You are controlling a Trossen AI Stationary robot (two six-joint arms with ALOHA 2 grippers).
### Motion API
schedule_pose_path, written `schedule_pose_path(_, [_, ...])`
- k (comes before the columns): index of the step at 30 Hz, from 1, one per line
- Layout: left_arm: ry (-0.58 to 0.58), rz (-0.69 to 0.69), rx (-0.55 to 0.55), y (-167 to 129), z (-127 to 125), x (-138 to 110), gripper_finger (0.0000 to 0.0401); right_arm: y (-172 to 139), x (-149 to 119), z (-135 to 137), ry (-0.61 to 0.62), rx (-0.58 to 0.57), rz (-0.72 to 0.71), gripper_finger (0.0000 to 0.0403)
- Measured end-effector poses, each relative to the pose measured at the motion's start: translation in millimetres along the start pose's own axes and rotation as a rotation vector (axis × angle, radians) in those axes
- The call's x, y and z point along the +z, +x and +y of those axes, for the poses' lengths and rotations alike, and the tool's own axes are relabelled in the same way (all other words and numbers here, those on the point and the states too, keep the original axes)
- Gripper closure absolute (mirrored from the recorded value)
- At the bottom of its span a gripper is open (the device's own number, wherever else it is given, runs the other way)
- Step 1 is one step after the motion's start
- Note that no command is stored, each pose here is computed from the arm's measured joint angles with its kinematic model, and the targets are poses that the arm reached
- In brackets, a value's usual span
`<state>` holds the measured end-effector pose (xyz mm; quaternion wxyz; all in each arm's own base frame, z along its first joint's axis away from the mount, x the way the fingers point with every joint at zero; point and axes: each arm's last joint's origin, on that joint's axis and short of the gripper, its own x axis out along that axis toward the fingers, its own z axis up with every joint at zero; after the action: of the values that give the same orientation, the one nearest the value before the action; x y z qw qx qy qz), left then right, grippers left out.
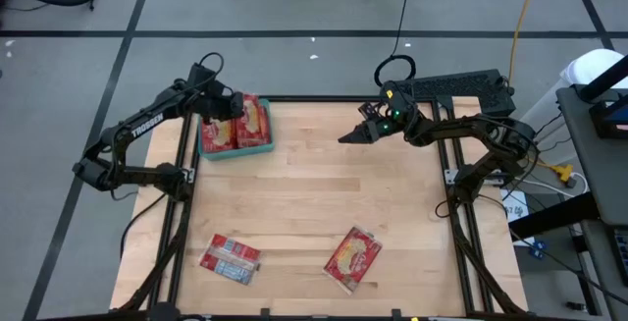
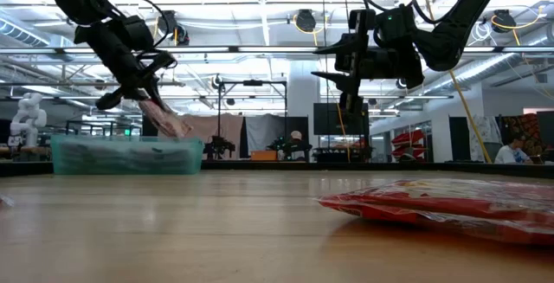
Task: Sort popcorn bags into baskets
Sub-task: Put the red popcorn bag into the blue bin
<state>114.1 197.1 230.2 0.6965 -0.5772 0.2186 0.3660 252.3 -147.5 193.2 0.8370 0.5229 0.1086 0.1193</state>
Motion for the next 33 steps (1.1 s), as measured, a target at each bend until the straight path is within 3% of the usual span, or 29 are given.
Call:
schedule_pose_path(10, [-0.016, -0.001, 0.061, 10.3, -3.1, -3.4, 0.0371, -0.2, -0.5, 0.2, -0.037, 0.011, 0.019, 0.0255])
schedule_pose_path(17, [-0.019, -0.038, 0.035, 17.7, -12.1, -2.8, 0.0381, -0.2, -0.5, 0.2, -0.043, 0.011, 0.019, 0.0255])
schedule_pose_path(26, [-0.027, -0.029, 0.059, 22.0, -11.8, -4.2, 0.0334, -0.2, -0.8, -0.2, -0.051, 0.008, 0.021, 0.0255])
schedule_pose_path(33, [0.057, -0.008, 0.135, 33.8, -11.5, -9.2, 0.0304, -0.2, -0.9, -0.3, -0.057, 0.008, 0.021, 0.0255])
